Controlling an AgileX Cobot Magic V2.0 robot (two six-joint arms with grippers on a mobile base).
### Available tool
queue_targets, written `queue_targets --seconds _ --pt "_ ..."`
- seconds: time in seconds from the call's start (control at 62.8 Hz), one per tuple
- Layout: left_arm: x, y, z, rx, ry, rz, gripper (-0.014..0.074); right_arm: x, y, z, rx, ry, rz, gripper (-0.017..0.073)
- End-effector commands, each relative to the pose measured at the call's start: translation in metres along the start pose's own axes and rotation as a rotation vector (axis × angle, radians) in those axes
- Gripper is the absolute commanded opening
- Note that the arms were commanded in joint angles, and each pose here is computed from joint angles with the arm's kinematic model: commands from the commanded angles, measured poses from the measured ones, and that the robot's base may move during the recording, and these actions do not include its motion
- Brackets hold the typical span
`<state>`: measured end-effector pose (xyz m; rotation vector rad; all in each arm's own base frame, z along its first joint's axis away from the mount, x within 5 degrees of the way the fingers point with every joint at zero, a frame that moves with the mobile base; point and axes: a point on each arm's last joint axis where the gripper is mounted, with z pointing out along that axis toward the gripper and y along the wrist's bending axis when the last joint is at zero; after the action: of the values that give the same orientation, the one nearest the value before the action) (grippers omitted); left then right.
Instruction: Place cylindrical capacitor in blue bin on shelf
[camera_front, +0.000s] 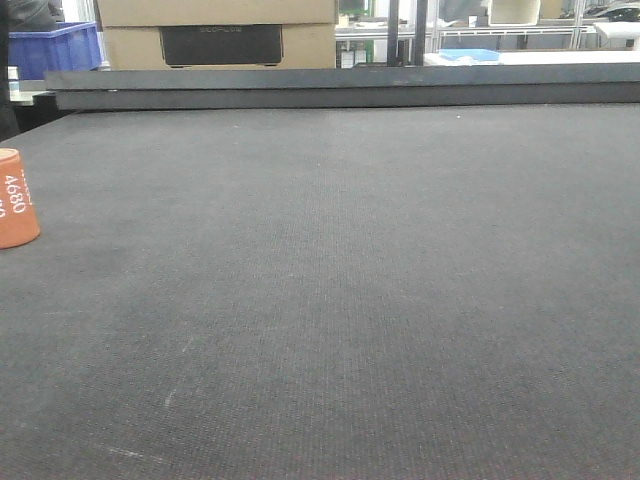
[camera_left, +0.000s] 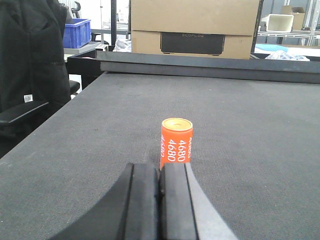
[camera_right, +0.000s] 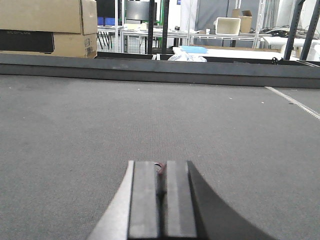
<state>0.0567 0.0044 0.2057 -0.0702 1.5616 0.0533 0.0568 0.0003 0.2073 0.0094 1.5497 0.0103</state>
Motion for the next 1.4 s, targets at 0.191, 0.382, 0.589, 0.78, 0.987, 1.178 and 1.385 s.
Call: queue_targets --seconds 0.191,0.382,0.589,0.78,0.987,1.178,1.385 --pt "-0.002 0.000 0.000 -0.004 -0.023 -0.006 -0.0111 -0.002 0.000 0.000 0.000 -0.024 -0.010 -0.0154" --pt "-0.002 0.000 0.000 -0.004 -0.023 -0.004 -0.0111 -0.002 0.000 0.000 0.000 -0.024 -0.010 -0.0154" --pt "-0.003 0.000 0.000 -0.004 -0.026 -0.004 -0.0111 -0.004 0.000 0.000 0.002 -0.047 -0.010 -0.0154" --pt "-0.007 0.000 -0.001 -0.005 -0.073 -0.008 -0.0111 -0.007 0.000 -0.001 0.005 -0.081 -0.010 -0.0154" --pt "-0.015 0.001 -0.002 -0.007 -0.160 -0.002 -0.0111 -0.015 -0.001 -0.002 0.013 -0.169 0.005 -0.0154" --pt "-0.040 0.001 -0.007 -0.009 -0.318 -0.008 -0.0111 -0.058 -0.001 -0.011 0.011 -0.296 0.013 -0.0154" --pt "-0.110 0.000 -0.017 -0.025 -0.218 0.108 -0.0105 -0.134 0.002 -0.019 -0.009 -0.305 0.010 -0.0076"
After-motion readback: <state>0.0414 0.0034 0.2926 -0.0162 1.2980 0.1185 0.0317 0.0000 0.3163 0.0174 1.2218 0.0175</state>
